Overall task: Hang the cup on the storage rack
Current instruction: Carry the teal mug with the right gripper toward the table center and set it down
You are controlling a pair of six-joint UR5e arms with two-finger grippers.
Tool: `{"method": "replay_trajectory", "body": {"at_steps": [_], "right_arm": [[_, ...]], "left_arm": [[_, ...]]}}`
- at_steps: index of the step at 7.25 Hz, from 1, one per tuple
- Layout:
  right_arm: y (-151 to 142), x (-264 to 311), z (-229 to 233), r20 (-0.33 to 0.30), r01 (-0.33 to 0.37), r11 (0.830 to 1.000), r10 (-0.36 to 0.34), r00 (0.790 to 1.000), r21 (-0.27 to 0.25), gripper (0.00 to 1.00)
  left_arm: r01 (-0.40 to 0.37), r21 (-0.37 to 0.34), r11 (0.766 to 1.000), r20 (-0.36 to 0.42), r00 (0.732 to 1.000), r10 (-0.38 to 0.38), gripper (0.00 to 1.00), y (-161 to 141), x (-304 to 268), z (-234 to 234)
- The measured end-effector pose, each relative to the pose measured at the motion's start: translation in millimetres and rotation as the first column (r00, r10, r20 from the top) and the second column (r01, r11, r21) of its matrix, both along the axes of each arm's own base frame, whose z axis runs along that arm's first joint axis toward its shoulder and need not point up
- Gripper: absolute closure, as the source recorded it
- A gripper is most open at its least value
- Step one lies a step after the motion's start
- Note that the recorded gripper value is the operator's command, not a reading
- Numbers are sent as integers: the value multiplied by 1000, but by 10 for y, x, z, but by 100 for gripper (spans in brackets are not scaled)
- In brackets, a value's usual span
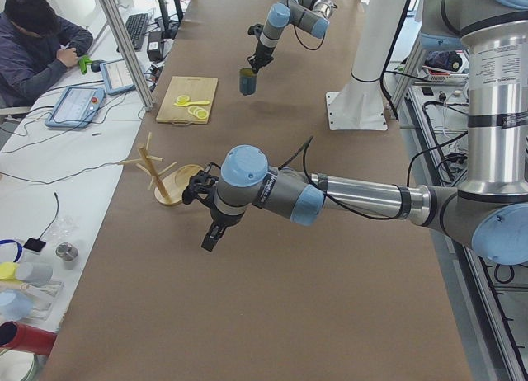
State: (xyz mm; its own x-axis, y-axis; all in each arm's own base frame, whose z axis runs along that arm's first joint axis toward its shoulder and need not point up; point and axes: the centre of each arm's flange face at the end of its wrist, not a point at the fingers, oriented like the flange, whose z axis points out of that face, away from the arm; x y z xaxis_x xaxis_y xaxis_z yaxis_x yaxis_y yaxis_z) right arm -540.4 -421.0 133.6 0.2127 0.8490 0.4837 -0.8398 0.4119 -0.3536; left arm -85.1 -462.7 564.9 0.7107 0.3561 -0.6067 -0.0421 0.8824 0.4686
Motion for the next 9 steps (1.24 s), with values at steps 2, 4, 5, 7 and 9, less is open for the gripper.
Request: {"method": "replay_trajectory", "body": {"at_steps": [2,4,5,7,9], "right_arm": [[-41,-552,-322,-28,-72,994,70,997,-86,100],[-35,-917,-435,-60,-111,983,104,993,-143,100],[-17,-1005,-401,-75,-114,980,103,992,-160,100],[9,-1083,-333,-90,-100,978,85,992,-184,100],[37,-1070,-323,-110,-77,978,57,992,-193,68]], "left_arm": [[0,-4,1000,0,1000,0,1,1,-4,38],[0,2,1000,0,1000,0,1,-13,-1,130],[1,6,1000,0,1000,-1,1,-18,-1,168],[1,11,1000,0,1000,-1,1,-21,-1,184],[1,11,1000,0,1000,-1,1,-21,-1,184]]}}
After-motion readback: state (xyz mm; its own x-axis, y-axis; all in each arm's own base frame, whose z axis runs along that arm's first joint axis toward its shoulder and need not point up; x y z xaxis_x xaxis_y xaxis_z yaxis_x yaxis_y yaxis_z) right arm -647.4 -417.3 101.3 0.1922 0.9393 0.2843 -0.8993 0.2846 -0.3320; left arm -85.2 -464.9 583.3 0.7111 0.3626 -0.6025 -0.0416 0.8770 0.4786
